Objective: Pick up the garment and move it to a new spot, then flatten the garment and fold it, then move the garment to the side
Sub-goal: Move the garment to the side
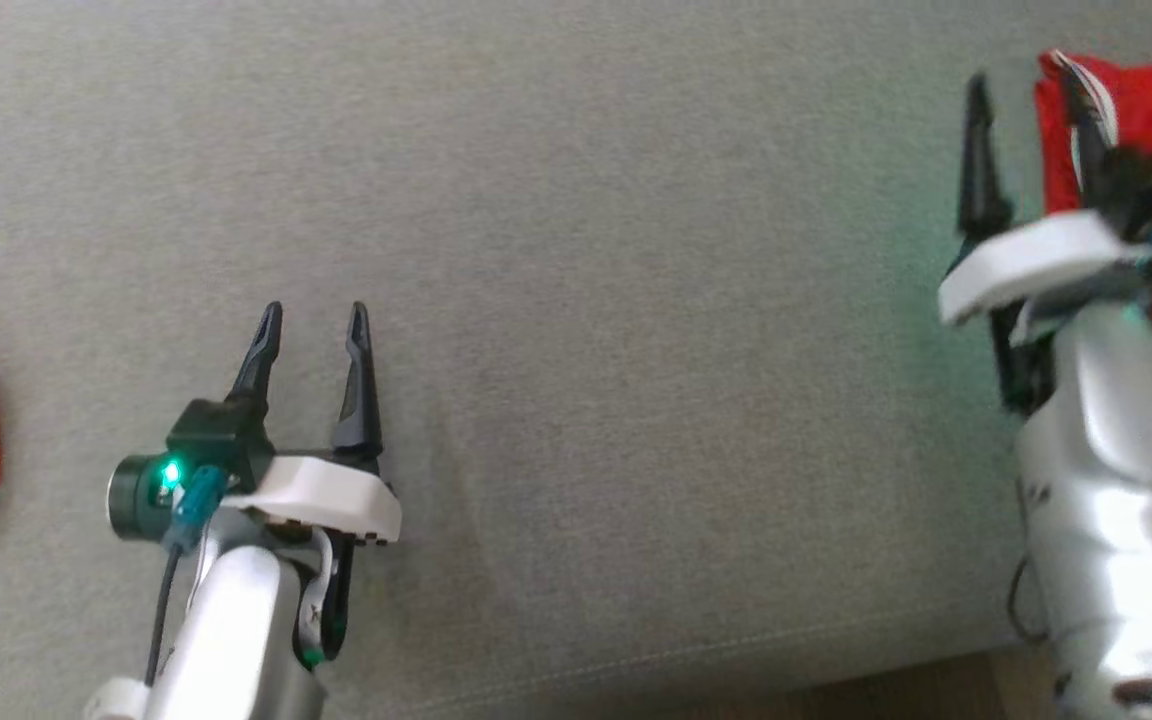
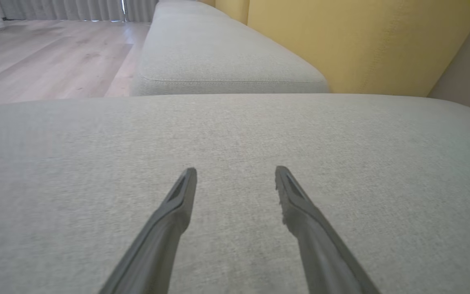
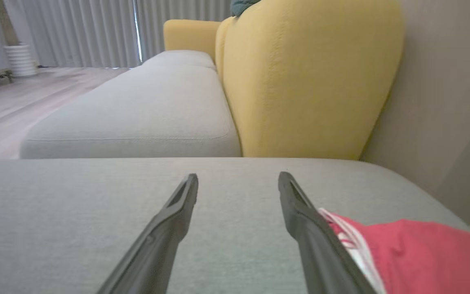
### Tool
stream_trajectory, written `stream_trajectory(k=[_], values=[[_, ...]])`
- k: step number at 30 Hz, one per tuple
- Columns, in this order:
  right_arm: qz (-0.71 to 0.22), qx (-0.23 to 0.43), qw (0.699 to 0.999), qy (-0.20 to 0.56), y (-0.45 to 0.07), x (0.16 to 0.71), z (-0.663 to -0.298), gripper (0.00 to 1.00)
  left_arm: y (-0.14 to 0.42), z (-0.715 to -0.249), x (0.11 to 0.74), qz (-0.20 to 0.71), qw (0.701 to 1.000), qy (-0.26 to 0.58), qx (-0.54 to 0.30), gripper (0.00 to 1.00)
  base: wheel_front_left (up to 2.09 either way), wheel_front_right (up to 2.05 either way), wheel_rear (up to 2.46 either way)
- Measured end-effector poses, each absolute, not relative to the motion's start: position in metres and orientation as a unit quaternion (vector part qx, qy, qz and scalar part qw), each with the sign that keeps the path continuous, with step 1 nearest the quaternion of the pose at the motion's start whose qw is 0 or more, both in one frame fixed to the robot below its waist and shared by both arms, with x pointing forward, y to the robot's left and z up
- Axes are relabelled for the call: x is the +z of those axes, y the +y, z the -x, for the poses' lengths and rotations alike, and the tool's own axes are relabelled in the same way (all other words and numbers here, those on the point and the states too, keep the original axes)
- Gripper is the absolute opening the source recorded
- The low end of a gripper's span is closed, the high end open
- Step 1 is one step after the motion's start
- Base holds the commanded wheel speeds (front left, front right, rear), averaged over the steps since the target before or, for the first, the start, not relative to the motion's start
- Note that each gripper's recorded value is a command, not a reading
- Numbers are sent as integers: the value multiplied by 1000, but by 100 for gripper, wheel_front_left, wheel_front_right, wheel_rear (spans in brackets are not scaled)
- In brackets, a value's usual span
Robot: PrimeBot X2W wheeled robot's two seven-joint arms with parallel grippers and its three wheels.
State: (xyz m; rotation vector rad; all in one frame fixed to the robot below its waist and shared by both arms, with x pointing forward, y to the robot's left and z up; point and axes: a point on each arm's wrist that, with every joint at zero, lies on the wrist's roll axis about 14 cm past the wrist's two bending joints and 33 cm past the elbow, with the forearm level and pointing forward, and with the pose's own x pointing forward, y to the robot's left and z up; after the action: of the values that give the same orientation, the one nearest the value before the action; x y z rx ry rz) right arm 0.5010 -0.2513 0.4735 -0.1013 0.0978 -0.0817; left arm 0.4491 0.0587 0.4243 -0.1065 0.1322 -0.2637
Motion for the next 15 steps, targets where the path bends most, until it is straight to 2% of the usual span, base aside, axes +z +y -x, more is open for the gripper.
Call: stream_trajectory(k=[10, 15], values=[[-21, 21, 997, 71, -190, 443, -463, 100, 105, -427, 434, 43, 995, 64, -60, 100, 0, 0, 0], [-39, 33, 996, 76, -177, 440, -447, 100, 120, -415, 441, 37, 997, 59, -38, 100, 0, 0, 0]])
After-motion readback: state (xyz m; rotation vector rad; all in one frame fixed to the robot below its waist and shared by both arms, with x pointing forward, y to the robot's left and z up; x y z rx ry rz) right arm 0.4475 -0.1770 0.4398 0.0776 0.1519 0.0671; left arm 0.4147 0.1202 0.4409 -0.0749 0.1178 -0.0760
